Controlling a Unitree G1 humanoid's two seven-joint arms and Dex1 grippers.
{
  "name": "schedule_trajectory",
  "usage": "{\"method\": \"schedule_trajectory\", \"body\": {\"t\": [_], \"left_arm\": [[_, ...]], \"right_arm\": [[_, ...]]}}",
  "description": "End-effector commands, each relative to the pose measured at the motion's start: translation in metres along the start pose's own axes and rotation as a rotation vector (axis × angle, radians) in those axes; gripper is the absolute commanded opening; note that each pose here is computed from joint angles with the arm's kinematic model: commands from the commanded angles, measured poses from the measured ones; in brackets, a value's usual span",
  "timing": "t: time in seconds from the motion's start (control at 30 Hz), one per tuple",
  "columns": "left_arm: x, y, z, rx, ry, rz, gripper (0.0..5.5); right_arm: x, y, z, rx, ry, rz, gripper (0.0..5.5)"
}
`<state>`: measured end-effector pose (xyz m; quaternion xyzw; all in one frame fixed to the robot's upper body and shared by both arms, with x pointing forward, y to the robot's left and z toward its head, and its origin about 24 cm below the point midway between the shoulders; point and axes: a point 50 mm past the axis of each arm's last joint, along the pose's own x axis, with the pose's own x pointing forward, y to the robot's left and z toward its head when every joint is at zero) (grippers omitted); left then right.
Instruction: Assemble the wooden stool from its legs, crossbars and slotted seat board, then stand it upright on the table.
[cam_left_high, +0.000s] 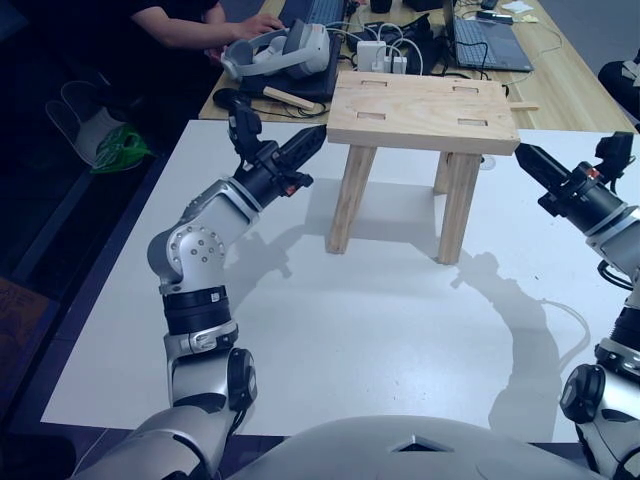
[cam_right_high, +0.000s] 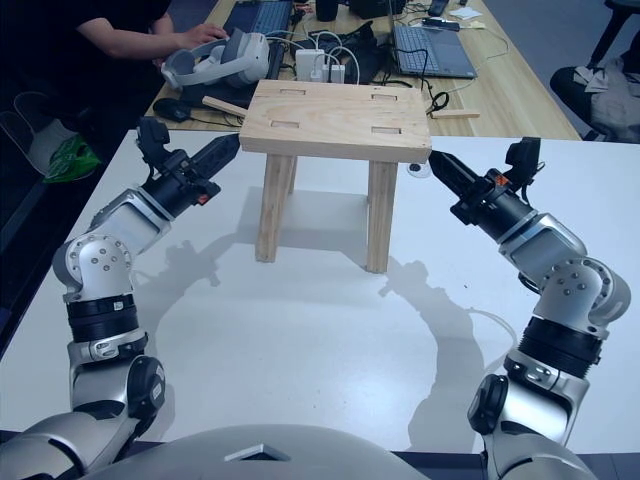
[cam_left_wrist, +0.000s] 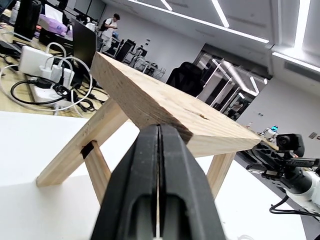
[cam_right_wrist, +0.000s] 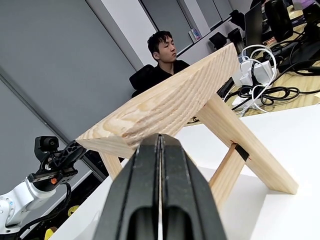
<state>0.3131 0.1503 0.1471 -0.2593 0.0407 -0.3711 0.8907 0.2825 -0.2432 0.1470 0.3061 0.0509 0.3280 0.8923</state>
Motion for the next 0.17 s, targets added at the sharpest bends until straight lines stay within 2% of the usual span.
{"method": "schedule_trajectory", "body": {"t": [0.03,0.17], "left_arm": [[0.015,-0.004,-0.036,0.002,0.111,0.0,0.01],[0.006,0.021,-0.058,0.082,0.113,0.25,0.01]], "right_arm": [[0.009,-0.008,-0.025,0.072,0.048,-0.01,0.0],[0.001,-0.039,-0.041,0.065,0.008,-0.255,0.0]]}}
